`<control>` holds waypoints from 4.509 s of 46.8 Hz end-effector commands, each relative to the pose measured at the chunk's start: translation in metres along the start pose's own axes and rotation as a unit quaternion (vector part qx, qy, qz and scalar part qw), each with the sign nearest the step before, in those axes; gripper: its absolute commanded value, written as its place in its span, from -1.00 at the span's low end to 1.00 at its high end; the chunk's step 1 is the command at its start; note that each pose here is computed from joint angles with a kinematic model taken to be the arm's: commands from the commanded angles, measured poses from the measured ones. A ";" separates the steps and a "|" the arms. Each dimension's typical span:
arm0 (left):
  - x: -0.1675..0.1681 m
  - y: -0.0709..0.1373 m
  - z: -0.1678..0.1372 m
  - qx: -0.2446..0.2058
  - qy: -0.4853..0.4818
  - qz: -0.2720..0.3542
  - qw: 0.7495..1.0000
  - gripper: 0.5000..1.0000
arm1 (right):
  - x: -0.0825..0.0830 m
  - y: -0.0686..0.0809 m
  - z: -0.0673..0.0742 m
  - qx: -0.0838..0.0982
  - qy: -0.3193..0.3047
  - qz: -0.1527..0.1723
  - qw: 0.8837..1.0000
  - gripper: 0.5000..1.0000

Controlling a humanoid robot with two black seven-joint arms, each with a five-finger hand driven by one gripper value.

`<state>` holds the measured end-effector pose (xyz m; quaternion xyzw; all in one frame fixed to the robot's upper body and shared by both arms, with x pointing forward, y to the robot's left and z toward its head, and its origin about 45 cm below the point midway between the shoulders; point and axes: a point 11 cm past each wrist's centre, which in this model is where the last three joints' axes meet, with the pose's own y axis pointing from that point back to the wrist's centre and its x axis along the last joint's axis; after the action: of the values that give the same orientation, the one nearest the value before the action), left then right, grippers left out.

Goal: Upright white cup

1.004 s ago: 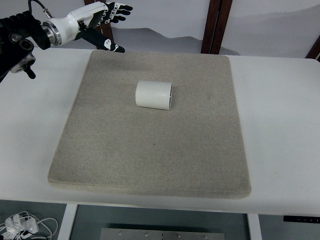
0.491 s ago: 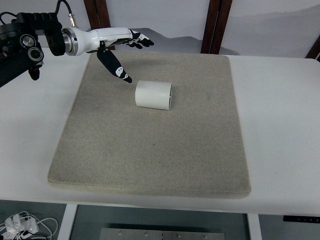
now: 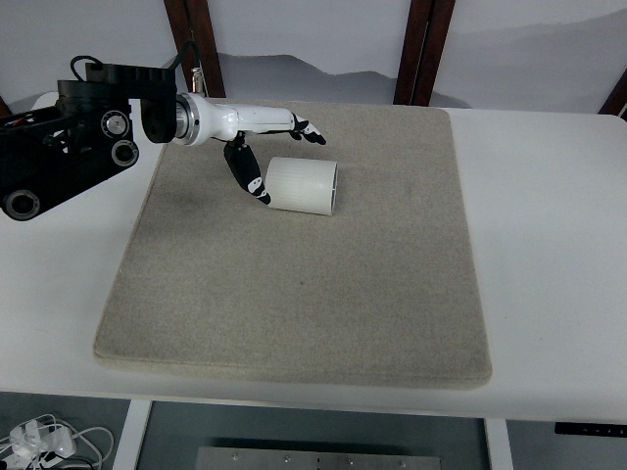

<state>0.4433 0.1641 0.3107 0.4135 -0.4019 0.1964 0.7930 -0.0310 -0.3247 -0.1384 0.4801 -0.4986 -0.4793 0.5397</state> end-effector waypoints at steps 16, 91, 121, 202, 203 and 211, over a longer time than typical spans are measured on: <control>-0.003 -0.031 -0.002 0.027 0.011 -0.004 1.000 0.93 | 0.000 0.000 0.000 0.000 0.000 0.000 1.000 0.81; 0.001 -0.051 -0.007 0.052 0.047 0.005 0.998 -1.00 | 0.000 0.000 0.000 0.000 0.000 0.000 1.000 0.81; 0.034 0.006 -0.055 -0.088 0.316 0.104 0.939 -1.00 | 0.000 0.000 0.000 0.000 0.000 0.000 1.000 0.81; -0.097 0.002 -0.111 -0.229 0.579 0.238 0.746 -1.00 | 0.000 0.000 0.000 0.000 0.000 0.000 1.000 0.81; -0.097 0.002 -0.111 -0.228 0.578 0.238 0.746 -1.00 | 0.000 0.000 0.000 0.000 0.000 0.000 1.000 0.81; -0.105 -0.004 -0.111 -0.213 0.567 0.229 0.762 -0.99 | 0.000 0.000 0.000 0.000 0.000 0.000 1.000 0.81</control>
<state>0.4361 0.2545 0.1911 -0.0659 0.0093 0.4808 0.8743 -0.0310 -0.3247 -0.1383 0.4801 -0.4986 -0.4792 0.5397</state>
